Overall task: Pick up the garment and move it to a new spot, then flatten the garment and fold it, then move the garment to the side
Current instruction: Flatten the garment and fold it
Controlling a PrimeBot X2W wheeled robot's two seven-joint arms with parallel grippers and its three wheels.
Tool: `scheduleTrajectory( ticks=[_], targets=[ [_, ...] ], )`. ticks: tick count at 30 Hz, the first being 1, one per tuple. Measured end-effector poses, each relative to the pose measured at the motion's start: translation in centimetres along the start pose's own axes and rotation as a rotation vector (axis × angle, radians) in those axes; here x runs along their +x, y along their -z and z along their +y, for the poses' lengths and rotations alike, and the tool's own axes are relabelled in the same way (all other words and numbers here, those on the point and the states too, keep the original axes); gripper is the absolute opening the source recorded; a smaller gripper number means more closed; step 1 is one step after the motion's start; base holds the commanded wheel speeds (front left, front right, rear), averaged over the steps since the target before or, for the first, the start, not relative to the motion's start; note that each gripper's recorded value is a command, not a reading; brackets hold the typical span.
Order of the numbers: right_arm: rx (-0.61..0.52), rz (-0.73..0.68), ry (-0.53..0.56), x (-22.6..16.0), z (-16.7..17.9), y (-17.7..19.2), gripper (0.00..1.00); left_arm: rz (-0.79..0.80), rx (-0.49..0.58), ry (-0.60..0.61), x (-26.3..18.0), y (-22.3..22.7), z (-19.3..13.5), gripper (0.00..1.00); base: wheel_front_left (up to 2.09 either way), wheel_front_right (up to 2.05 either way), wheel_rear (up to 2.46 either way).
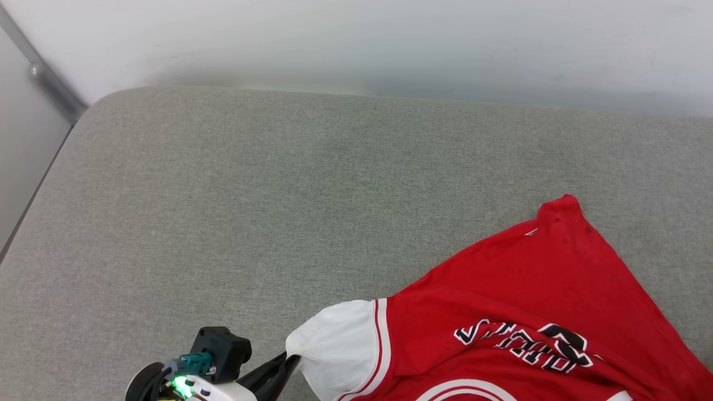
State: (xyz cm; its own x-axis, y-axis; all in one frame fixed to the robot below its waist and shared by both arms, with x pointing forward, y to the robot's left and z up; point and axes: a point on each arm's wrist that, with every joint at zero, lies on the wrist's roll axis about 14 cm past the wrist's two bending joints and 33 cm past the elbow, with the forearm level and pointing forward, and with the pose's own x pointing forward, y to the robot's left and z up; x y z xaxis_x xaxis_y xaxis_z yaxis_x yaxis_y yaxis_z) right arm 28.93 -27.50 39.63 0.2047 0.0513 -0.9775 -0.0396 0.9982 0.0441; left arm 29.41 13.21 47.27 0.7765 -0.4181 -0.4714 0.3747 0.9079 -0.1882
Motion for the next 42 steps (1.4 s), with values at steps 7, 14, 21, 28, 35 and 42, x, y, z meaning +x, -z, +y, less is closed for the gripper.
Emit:
scheduleTrajectory(
  ticks=[7, 14, 21, 28, 35, 42],
  targets=[
    [-0.022, -0.032, -0.001, 0.1, 0.2, -0.6, 1.0, 0.001, 0.002, 0.001, -0.1, 0.1, -0.1, 0.0, 0.0, 0.0, 0.0],
    [-0.085, -0.185, -0.042, -1.9, 1.6, -6.8, 1.0, 0.004, 0.005, -0.006, -0.1, 0.0, 0.1, 0.0, 0.0, 0.0, 0.0],
    [-0.185, -0.336, -0.112, -3.5, 5.7, -14.4, 1.0, 0.004, -0.003, -0.013, 0.2, -0.2, 0.4, 0.0, 0.0, 0.0, 0.0],
    [-0.299, -0.344, -0.11, -1.7, 9.5, -19.4, 1.0, 0.021, -0.015, -0.025, 1.0, 0.2, 1.1, 0.0, 0.0, 0.0, 0.0],
    [-0.338, -0.266, -0.073, 2.6, 10.8, -22.3, 1.0, 0.033, -0.033, -0.044, 1.8, 0.4, 1.8, 0.0, 0.0, 0.0, 0.0],
    [-0.336, -0.18, -0.053, 7.1, 10.7, -23.1, 1.0, 0.054, -0.062, -0.078, 2.4, 1.0, 2.6, 0.0, 0.0, 0.0, 0.0]
  ],
)
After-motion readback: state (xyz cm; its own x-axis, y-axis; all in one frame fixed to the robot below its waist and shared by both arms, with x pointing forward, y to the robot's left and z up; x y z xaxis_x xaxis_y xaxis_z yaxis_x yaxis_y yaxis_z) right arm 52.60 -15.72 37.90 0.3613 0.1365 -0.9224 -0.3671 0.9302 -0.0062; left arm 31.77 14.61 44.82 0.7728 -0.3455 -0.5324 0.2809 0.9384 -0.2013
